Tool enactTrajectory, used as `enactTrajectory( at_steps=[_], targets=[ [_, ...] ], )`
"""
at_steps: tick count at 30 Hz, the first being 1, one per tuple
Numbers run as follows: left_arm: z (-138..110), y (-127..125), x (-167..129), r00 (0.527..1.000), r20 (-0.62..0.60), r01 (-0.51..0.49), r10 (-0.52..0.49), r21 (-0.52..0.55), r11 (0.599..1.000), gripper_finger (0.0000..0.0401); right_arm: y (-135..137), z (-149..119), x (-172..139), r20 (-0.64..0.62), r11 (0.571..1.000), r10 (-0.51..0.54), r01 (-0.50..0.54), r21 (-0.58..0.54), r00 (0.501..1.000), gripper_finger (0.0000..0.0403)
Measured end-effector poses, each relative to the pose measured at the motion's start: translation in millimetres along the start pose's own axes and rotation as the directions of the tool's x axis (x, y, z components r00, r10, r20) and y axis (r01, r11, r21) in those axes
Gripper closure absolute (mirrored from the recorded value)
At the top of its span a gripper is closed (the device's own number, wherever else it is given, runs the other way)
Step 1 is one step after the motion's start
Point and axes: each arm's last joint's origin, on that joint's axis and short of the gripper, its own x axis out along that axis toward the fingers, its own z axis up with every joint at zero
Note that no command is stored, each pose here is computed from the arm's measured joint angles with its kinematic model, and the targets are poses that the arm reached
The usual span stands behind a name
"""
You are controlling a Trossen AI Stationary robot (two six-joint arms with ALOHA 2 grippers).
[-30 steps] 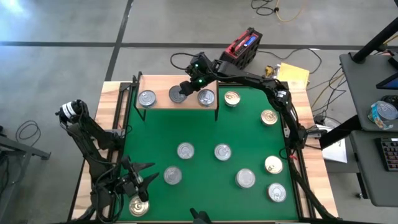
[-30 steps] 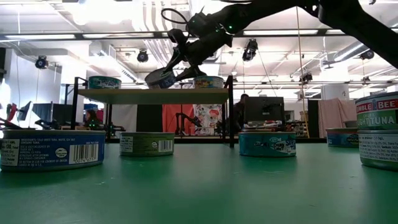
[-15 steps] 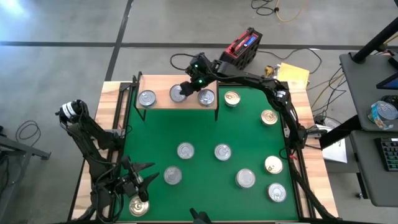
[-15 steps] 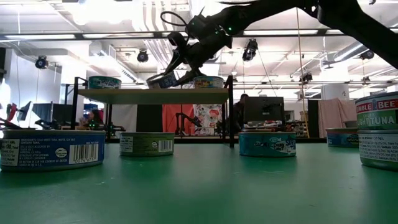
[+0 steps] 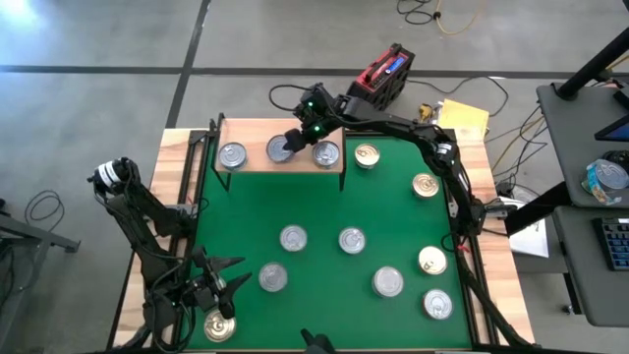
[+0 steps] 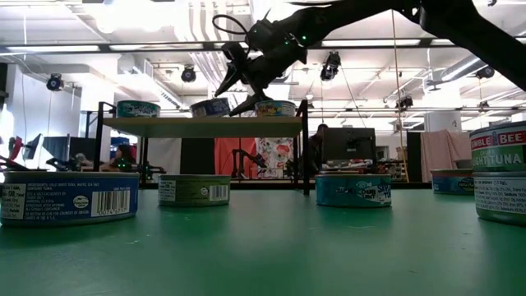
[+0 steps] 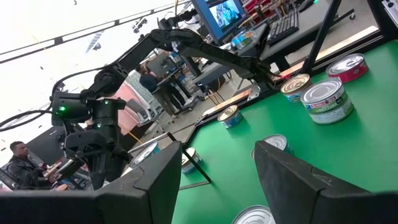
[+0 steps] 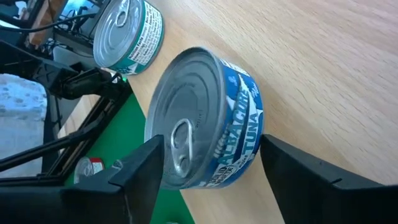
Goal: Stack canned seafood by type on shelf
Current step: Put the middle left dark blue tuna can on the shelf
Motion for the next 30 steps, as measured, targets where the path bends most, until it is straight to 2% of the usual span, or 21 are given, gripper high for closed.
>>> enactTrajectory(
  at_steps=[7, 13, 16, 20, 23, 26, 28, 30],
  targets=[
    [0, 0, 0, 1.0, 0.0, 0.0, 0.0, -0.007, 1.0, 0.0214, 0, -1, 0, -0.007, 1.0, -0.005, 0.005, -0.003, 1.0, 0.0119],
    [0, 0, 0, 1.0, 0.0, 0.0, 0.0, -0.015, 1.0, 0.0214, 2, 2, -8, 0.013, 1.0, -0.006, 0.006, -0.018, 1.0, 0.0111],
    [0, 0, 0, 1.0, 0.0, 0.0, 0.0, -0.018, 1.0, 0.0214, 8, 4, -17, 0.041, 0.997, -0.011, 0.015, -0.08, 0.999, 0.012],
    [0, 0, 0, 1.0, 0.0, 0.001, -0.001, -0.018, 1.0, 0.0214, 22, 2, -25, 0.082, 0.977, -0.046, 0.062, -0.205, 0.996, 0.0154],
    [0, 0, 0, 1.0, 0.0, 0.001, -0.001, -0.018, 1.0, 0.0214, 37, -4, -27, 0.11, 0.933, -0.081, 0.114, -0.342, 0.991, 0.0194],
    [0, 0, 0, 1.0, 0.0, 0.001, -0.001, -0.021, 1.0, 0.0214, 51, -12, -25, 0.127, 0.862, -0.12, 0.167, -0.478, 0.985, 0.0248],
    [0, 0, 0, 1.0, 0.0, 0.001, -0.001, -0.025, 1.0, 0.0214, 58, -19, -21, 0.127, 0.805, -0.166, 0.209, -0.555, 0.978, 0.0288],
    [0, 0, 0, 1.0, 0.0, 0.001, -0.001, -0.027, 1.0, 0.0214, 65, -27, -16, 0.136, 0.729, -0.215, 0.252, -0.637, 0.967, 0.0333]
  ],
)
